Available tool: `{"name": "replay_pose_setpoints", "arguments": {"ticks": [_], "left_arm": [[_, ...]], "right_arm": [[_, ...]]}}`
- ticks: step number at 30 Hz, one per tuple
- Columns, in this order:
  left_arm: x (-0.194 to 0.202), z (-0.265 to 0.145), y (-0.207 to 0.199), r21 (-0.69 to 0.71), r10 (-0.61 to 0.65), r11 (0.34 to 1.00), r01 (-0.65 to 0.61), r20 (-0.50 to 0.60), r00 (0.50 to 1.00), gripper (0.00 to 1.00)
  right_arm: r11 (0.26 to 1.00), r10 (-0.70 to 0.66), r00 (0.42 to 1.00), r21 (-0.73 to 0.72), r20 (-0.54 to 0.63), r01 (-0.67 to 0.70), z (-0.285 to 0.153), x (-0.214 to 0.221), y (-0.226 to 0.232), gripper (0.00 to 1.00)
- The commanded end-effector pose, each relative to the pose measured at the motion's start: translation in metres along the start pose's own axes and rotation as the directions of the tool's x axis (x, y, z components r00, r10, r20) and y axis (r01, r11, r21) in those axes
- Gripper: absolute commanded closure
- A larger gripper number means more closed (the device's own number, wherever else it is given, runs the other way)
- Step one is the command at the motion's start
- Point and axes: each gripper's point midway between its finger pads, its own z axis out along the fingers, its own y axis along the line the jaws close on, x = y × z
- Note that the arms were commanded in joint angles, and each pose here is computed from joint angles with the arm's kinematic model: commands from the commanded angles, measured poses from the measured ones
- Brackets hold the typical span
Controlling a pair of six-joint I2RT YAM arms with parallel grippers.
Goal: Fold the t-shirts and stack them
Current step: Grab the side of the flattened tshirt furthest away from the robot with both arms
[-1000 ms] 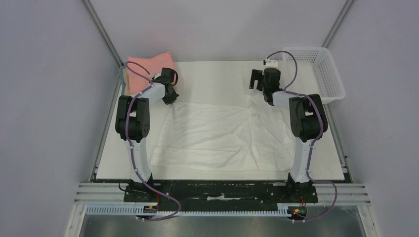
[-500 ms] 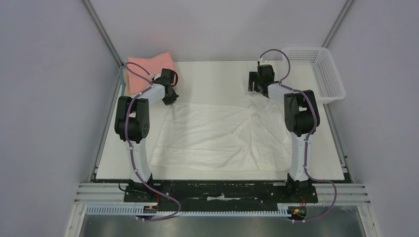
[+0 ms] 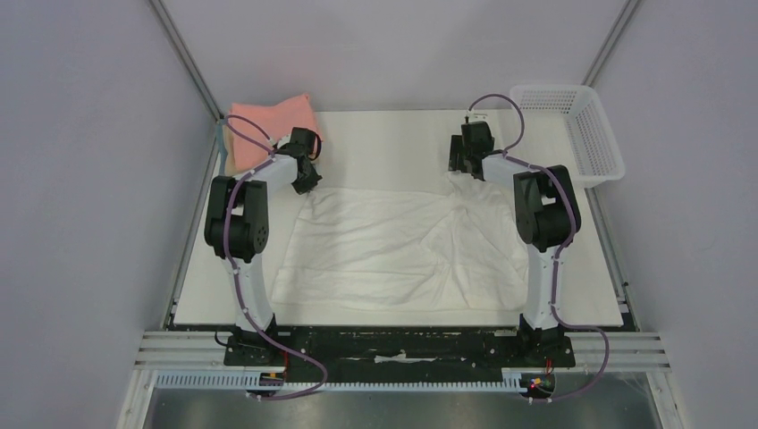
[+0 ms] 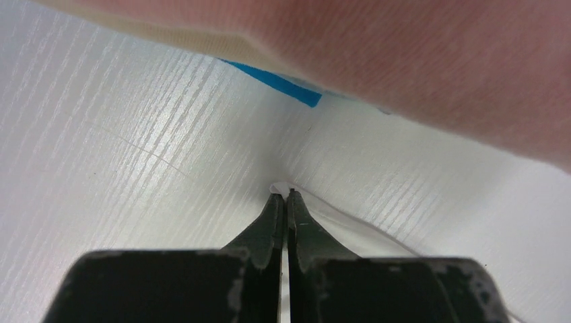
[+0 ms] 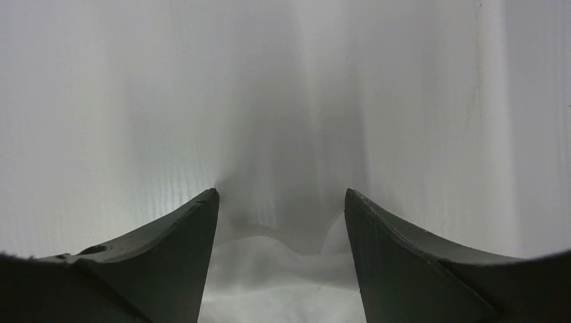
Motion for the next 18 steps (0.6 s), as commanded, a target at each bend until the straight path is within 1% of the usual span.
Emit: {"name": "replay_pose_setpoints", "arguments": {"ticks": [1, 3, 4, 6, 7, 9, 11, 13, 14, 18], "left_arm": [[0.017, -0.003, 0.025, -0.084, 0.016, 0.996, -0.020, -0.041, 0.999, 0.98], [0.017, -0.003, 0.025, -0.084, 0.016, 0.996, -0.019, -0.040, 0.999, 0.98], [0.017, -0.003, 0.025, -0.084, 0.014, 0.996, -0.017, -0.041, 0.999, 0.98], [0.017, -0.003, 0.024, -0.081, 0.009, 0.997, -0.013, -0.041, 0.999, 0.98], [0.017, -0.003, 0.023, -0.079, 0.008, 0.997, -0.012, -0.043, 0.999, 0.98], [0.017, -0.003, 0.022, -0.073, 0.006, 0.997, -0.009, -0.044, 0.999, 0.98], [0.019, -0.004, 0.024, -0.082, 0.006, 0.997, -0.010, -0.051, 0.999, 0.98], [0.019, -0.005, 0.026, -0.093, 0.002, 0.996, -0.007, -0.052, 0.999, 0.98], [0.019, -0.005, 0.026, -0.093, 0.000, 0.996, -0.004, -0.051, 0.999, 0.98], [0.014, -0.010, 0.020, -0.066, -0.002, 0.998, -0.001, -0.047, 0.999, 0.98]], "right_arm": [[0.996, -0.058, 0.985, 0.061, -0.159, 0.069, -0.015, 0.052, -0.015, 0.29], [0.995, -0.062, 0.984, 0.064, -0.165, 0.074, -0.016, 0.055, -0.016, 0.30], [0.996, -0.061, 0.983, 0.054, -0.172, 0.071, -0.016, 0.057, -0.015, 0.32], [0.999, -0.036, 0.984, 0.031, -0.173, 0.042, -0.016, 0.062, -0.010, 0.48], [1.000, -0.019, 0.987, 0.010, -0.162, 0.021, -0.017, 0.062, -0.006, 0.59], [0.998, 0.024, 0.989, -0.061, -0.143, -0.033, -0.019, 0.063, 0.008, 0.74], [0.988, 0.062, 0.988, -0.129, -0.139, -0.080, -0.024, 0.068, 0.020, 0.84], [0.977, 0.100, 0.990, -0.179, -0.097, -0.116, -0.030, 0.063, 0.028, 0.99], [0.973, 0.112, 0.991, -0.193, -0.079, -0.125, -0.033, 0.060, 0.030, 1.00], [0.967, 0.125, 0.992, -0.227, 0.012, -0.119, -0.043, 0.031, 0.033, 1.00]]}}
